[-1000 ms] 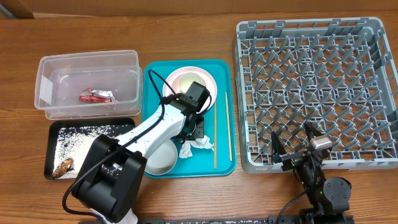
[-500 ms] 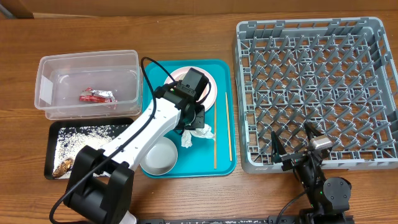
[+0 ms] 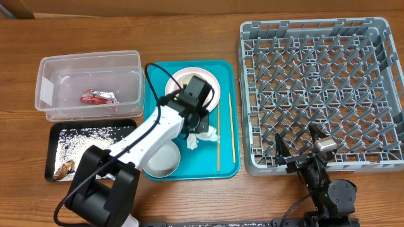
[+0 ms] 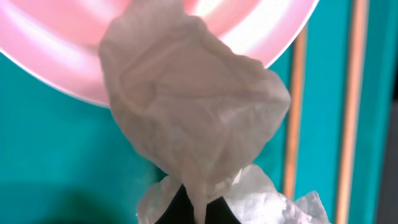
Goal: Sort waste into correct bins and load items into the dishwasher
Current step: 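Carry the tissue left into the clear plastic bin and release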
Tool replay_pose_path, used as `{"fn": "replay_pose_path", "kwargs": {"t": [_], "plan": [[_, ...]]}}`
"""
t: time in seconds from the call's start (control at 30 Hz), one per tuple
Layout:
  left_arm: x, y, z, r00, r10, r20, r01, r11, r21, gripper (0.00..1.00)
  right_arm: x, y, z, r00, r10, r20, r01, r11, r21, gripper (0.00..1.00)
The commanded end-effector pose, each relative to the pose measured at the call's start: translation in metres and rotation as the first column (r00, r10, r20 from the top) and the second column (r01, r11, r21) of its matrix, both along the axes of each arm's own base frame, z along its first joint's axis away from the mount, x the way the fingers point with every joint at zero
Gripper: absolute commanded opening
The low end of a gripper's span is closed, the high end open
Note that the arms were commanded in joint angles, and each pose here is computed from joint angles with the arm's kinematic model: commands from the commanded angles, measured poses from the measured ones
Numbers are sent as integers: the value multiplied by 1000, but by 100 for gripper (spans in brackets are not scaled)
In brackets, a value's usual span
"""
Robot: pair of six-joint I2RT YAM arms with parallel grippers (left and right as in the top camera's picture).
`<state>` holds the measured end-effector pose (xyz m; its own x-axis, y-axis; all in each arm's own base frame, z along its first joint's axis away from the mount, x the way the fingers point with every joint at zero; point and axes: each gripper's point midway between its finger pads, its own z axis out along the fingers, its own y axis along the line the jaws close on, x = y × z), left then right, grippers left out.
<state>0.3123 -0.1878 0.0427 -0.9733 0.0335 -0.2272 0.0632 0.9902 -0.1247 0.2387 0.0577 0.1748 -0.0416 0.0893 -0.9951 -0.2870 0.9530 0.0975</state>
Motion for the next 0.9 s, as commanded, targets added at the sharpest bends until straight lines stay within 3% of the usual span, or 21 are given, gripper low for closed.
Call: {"fn": "replay_pose_path", "kwargs": {"t": [0.0, 0.1, 0.23, 0.63, 0.87], "plan": [[-7, 4, -7, 1000, -11, -6, 11, 1000, 21, 19, 0, 0, -2, 1000, -3, 5, 3, 1000, -5, 100], [-7, 3, -7, 1000, -19, -2, 19, 1000, 21, 44, 0, 0, -2, 1000, -3, 5, 3, 1000, -5, 100], [-8, 4, -8, 1000, -23, -8, 23, 999, 25, 52, 0, 0, -2, 1000, -3, 5, 3, 1000, -5, 100], [-20, 15, -26, 999, -16, -47, 20, 997, 73, 62, 0, 0, -2, 1000, -3, 5, 3, 1000, -5, 100], [-21, 16, -27, 999, -16, -52, 20, 997, 76, 48, 0, 0, -2, 1000, -3, 5, 3, 1000, -5, 100]]}}
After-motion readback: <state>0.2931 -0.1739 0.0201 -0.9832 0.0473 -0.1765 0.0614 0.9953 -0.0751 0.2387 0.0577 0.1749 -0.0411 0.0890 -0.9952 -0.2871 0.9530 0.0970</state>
